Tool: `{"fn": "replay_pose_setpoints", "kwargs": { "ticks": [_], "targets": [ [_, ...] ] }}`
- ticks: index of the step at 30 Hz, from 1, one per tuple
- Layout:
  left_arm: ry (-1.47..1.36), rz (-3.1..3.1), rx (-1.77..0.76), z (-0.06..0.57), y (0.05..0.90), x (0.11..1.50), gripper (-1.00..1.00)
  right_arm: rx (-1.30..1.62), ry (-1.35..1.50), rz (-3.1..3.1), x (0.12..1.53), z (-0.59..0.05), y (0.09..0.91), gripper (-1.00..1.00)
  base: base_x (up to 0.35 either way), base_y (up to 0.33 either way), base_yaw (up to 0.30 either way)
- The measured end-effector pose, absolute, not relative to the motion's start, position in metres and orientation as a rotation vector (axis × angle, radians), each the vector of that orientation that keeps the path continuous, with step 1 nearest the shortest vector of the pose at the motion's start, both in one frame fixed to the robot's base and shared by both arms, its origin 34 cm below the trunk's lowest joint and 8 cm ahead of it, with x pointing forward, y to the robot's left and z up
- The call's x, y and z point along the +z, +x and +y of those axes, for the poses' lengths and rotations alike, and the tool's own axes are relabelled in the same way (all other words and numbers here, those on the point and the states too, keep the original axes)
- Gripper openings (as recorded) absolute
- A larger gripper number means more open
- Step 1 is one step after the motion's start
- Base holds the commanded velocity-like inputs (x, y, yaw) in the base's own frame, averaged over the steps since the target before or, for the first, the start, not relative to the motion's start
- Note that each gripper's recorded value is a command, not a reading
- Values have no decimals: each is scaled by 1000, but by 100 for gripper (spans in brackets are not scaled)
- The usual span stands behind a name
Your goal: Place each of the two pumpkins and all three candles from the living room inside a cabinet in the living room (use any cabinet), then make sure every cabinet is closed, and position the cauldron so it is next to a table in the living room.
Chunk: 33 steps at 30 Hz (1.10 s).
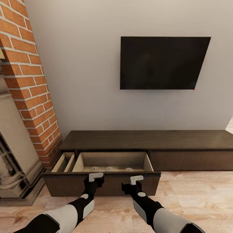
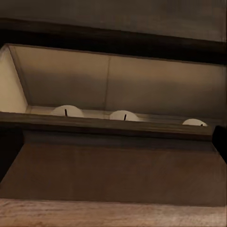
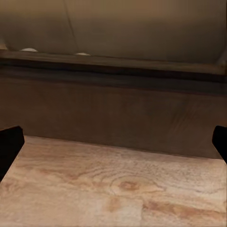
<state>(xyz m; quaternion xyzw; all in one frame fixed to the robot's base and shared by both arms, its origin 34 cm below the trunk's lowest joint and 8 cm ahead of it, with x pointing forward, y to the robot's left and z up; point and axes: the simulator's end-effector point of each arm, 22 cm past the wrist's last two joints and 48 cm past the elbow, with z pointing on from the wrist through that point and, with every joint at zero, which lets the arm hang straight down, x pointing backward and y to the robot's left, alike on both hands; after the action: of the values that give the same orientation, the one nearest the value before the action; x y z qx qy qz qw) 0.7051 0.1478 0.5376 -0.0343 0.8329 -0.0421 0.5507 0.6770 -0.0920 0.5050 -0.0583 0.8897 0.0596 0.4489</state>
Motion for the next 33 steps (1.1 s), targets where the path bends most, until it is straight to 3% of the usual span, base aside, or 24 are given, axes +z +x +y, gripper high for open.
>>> {"fn": "replay_pose_setpoints", "kwargs": {
  "ticks": [33],
  "targets": [
    [-50,1944,47,174,690,469,100,161,-105,2062,461,-91,679,100,0,0,0]
  ]
}}
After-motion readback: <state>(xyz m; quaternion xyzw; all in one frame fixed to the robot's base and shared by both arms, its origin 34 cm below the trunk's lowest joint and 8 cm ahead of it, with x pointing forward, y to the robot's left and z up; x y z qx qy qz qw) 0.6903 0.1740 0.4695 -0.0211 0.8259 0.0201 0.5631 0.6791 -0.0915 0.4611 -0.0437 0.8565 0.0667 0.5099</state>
